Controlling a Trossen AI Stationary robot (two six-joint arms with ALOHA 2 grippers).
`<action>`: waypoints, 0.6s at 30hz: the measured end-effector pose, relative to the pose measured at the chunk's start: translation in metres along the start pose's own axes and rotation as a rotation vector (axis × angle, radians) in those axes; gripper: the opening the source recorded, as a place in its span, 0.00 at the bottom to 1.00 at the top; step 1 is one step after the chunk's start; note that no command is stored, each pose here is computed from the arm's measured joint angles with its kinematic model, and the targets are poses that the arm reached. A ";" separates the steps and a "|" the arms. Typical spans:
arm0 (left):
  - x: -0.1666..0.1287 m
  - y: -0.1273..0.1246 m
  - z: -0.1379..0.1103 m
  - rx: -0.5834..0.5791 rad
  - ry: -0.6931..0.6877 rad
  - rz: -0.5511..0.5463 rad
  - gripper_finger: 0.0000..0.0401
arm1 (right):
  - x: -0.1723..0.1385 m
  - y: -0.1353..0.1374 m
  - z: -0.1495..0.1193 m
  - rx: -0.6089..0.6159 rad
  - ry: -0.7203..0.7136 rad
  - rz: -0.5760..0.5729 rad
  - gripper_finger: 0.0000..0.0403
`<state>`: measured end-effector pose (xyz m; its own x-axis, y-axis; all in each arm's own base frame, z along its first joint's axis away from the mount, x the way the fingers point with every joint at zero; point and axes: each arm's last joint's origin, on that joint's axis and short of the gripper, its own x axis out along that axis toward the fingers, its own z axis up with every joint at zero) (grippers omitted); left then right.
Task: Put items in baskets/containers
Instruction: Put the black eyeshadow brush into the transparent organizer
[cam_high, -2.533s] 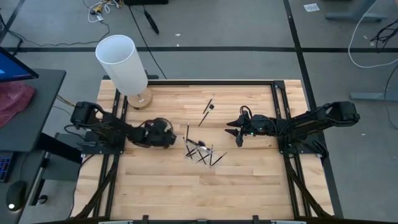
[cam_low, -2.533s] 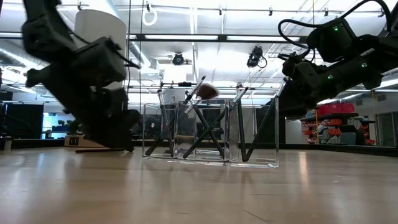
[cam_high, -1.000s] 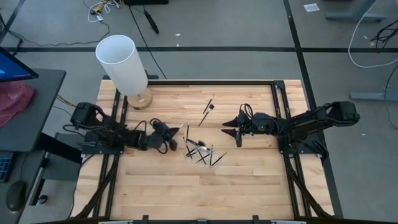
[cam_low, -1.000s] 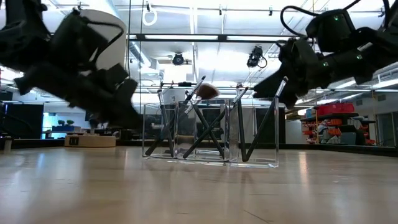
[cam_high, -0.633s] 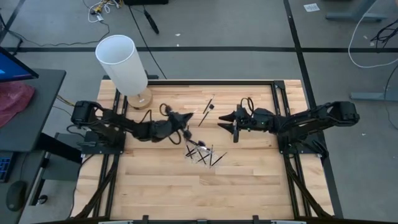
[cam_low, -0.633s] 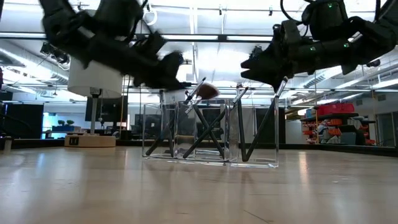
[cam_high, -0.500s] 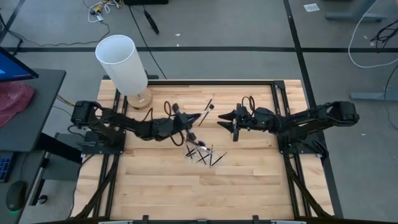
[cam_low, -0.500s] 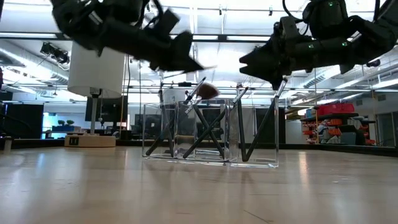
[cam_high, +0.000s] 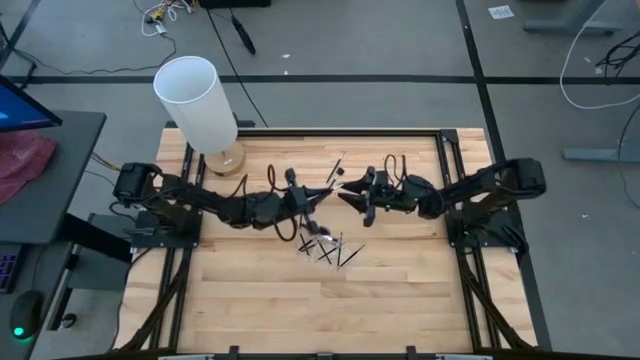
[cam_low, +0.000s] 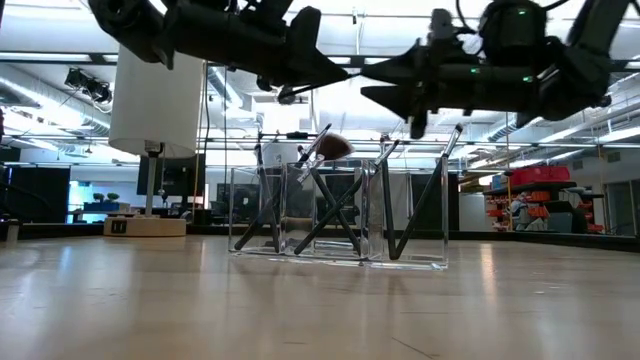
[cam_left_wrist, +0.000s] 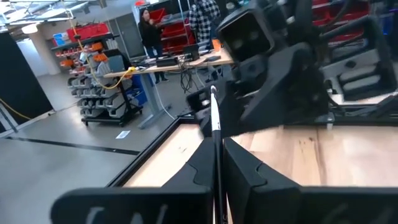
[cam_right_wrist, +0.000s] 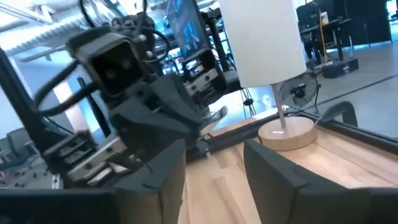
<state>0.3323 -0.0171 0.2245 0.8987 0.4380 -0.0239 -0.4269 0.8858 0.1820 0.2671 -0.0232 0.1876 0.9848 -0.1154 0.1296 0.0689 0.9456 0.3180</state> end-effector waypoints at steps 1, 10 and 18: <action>-0.001 -0.001 0.000 0.000 -0.001 -0.003 0.04 | 0.005 0.000 -0.001 -0.001 0.003 -0.001 0.41; -0.001 -0.002 0.000 -0.001 0.000 -0.003 0.05 | 0.025 0.012 -0.001 -0.114 -0.023 0.044 0.40; -0.002 -0.002 0.000 0.001 0.001 -0.001 0.04 | 0.025 0.013 -0.001 -0.131 -0.031 0.044 0.23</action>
<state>0.3319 -0.0200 0.2242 0.8989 0.4374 -0.0247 -0.4261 0.8861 0.1825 0.2930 -0.0133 0.1941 0.9822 -0.0802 0.1701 0.0479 0.9814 0.1859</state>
